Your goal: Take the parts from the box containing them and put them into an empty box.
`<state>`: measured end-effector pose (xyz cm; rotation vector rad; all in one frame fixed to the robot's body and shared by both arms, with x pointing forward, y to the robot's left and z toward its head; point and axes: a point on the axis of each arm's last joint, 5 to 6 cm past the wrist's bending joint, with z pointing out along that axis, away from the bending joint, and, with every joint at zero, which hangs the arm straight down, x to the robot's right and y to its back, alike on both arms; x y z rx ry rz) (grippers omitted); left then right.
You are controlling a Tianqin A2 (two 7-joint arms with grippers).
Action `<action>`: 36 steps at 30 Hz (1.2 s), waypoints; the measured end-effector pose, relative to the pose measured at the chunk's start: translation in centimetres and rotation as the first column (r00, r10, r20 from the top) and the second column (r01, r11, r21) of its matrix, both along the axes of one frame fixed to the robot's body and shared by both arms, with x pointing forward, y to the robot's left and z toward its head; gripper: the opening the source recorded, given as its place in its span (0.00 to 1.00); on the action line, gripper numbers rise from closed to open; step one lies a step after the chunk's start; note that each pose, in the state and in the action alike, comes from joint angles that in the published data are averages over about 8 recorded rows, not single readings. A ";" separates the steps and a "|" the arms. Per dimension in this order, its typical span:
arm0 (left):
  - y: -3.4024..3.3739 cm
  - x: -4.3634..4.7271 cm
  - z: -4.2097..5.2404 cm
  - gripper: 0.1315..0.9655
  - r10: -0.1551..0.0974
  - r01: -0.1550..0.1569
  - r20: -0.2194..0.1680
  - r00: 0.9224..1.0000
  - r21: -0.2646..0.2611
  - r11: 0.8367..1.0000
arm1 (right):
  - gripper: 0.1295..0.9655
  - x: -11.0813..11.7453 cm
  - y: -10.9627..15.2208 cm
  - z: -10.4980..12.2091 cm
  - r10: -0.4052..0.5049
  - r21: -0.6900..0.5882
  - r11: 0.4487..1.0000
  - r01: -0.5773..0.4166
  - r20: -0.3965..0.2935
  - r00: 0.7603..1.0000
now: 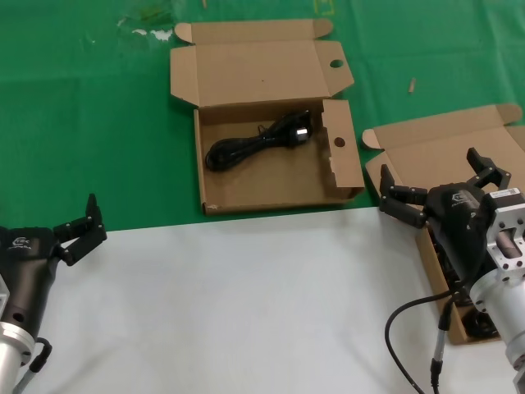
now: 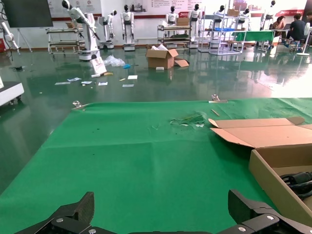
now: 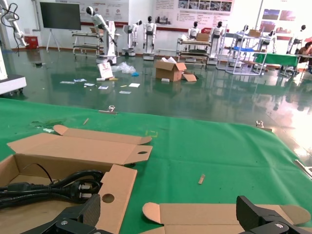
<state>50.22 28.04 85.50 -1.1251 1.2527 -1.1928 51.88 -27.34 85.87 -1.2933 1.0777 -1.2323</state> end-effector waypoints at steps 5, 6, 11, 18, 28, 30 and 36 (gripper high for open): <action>0.00 0.00 0.00 1.00 0.000 0.000 0.000 1.000 0.000 1.000 | 1.00 0.0 0.0 0.0 0.000 0.000 1.000 0.000 0.000 1.000; 0.00 0.00 0.00 1.00 0.000 0.000 0.000 1.000 0.000 1.000 | 1.00 0.0 0.0 0.0 0.000 0.000 1.000 0.000 0.000 1.000; 0.00 0.00 0.00 1.00 0.000 0.000 0.000 1.000 0.000 1.000 | 1.00 0.0 0.0 0.0 0.000 0.000 1.000 0.000 0.000 1.000; 0.00 0.00 0.00 1.00 0.000 0.000 0.000 1.000 0.000 1.000 | 1.00 0.0 0.0 0.0 0.000 0.000 1.000 0.000 0.000 1.000; 0.00 0.00 0.00 1.00 0.000 0.000 0.000 1.000 0.000 1.000 | 1.00 0.0 0.0 0.0 0.000 0.000 1.000 0.000 0.000 1.000; 0.00 0.00 0.00 1.00 0.000 0.000 0.000 1.000 0.000 1.000 | 1.00 0.0 0.0 0.0 0.000 0.000 1.000 0.000 0.000 1.000; 0.00 0.00 0.00 1.00 0.000 0.000 0.000 1.000 0.000 1.000 | 1.00 0.0 0.0 0.0 0.000 0.000 1.000 0.000 0.000 1.000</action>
